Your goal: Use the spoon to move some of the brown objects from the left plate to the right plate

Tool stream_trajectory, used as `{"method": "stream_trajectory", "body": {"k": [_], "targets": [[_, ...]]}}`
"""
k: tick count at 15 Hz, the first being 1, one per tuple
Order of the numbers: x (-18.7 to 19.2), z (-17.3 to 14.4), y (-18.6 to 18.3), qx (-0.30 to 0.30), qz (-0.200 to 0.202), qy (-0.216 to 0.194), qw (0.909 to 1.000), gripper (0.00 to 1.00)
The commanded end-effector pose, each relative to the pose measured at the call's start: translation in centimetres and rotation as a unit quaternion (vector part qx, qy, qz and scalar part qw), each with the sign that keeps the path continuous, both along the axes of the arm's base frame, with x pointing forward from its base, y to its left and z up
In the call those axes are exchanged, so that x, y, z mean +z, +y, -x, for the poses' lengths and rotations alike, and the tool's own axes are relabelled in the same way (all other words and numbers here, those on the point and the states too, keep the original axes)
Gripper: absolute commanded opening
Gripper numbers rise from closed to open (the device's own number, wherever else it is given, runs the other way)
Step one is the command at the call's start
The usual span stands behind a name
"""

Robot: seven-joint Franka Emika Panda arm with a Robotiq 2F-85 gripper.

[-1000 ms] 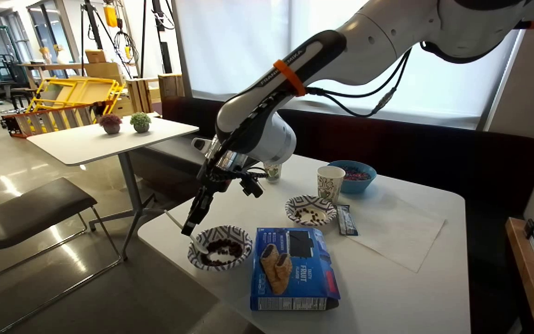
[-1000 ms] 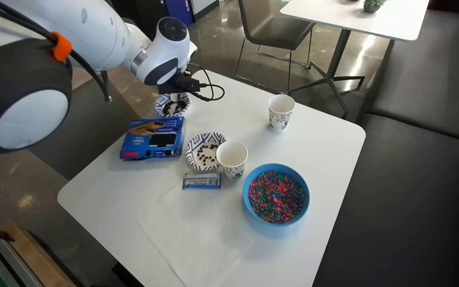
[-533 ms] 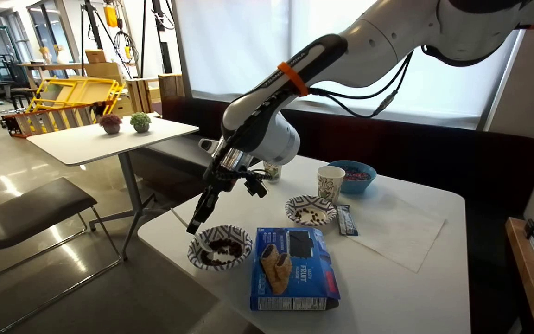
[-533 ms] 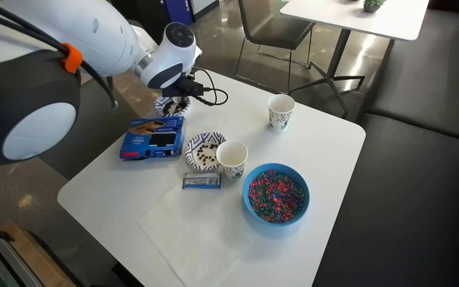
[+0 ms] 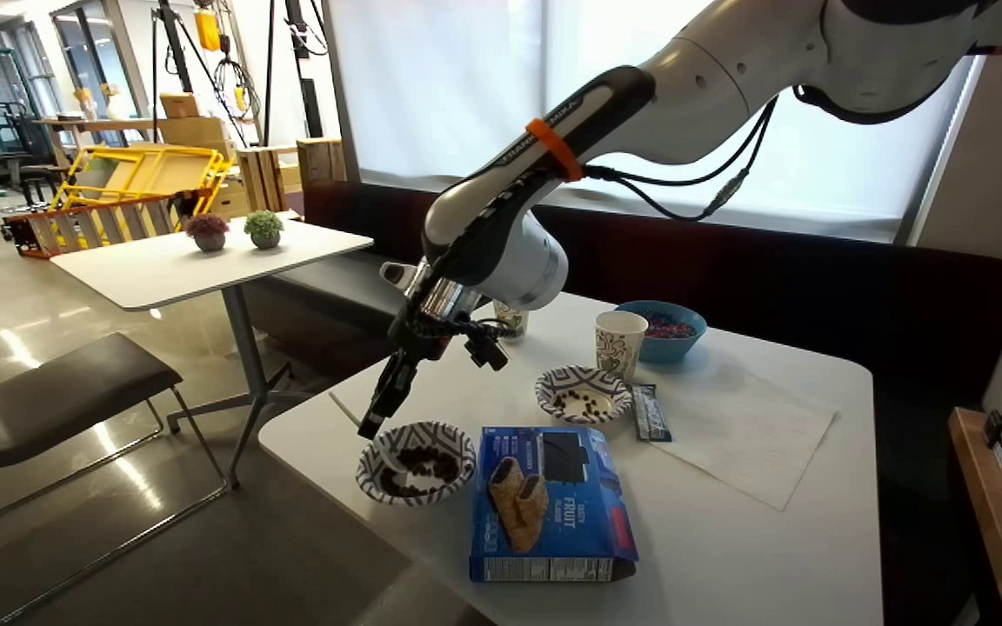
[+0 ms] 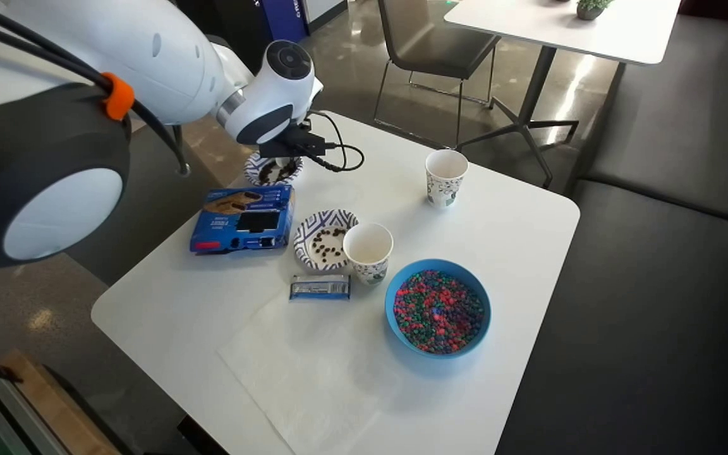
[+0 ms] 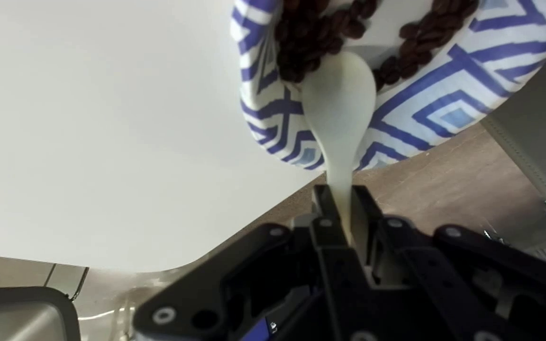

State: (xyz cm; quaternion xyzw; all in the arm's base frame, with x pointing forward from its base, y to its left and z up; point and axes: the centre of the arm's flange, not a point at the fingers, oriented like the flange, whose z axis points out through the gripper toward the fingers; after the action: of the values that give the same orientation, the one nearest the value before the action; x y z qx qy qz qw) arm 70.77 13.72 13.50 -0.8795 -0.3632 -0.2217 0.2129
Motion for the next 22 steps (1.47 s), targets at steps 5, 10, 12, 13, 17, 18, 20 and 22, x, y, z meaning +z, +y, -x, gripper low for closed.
{"method": "stream_trajectory", "body": {"k": [5, 10, 12, 13, 17, 18, 20, 22], "targets": [[0.5, 1.2, 0.3, 0.027, 0.024, -0.003, 0.9994, 0.03], [1.2, 1.2, 0.2, 0.037, 0.045, -0.008, 0.9983, 0.03], [1.3, 1.2, 0.1, 0.041, 0.053, -0.007, 0.9977, 0.03], [1.4, 1.3, 0.1, 0.043, 0.058, -0.007, 0.9974, 0.03], [1.0, 1.7, -0.3, 0.051, 0.075, -0.002, 0.9959, 0.03], [0.8, 1.7, -0.3, 0.052, 0.079, -0.001, 0.9955, 0.03], [0.7, 1.9, -0.5, 0.055, 0.088, 0.000, 0.9946, 0.03], [0.9, 2.0, -0.5, 0.058, 0.098, -0.002, 0.9935, 0.03]]}}
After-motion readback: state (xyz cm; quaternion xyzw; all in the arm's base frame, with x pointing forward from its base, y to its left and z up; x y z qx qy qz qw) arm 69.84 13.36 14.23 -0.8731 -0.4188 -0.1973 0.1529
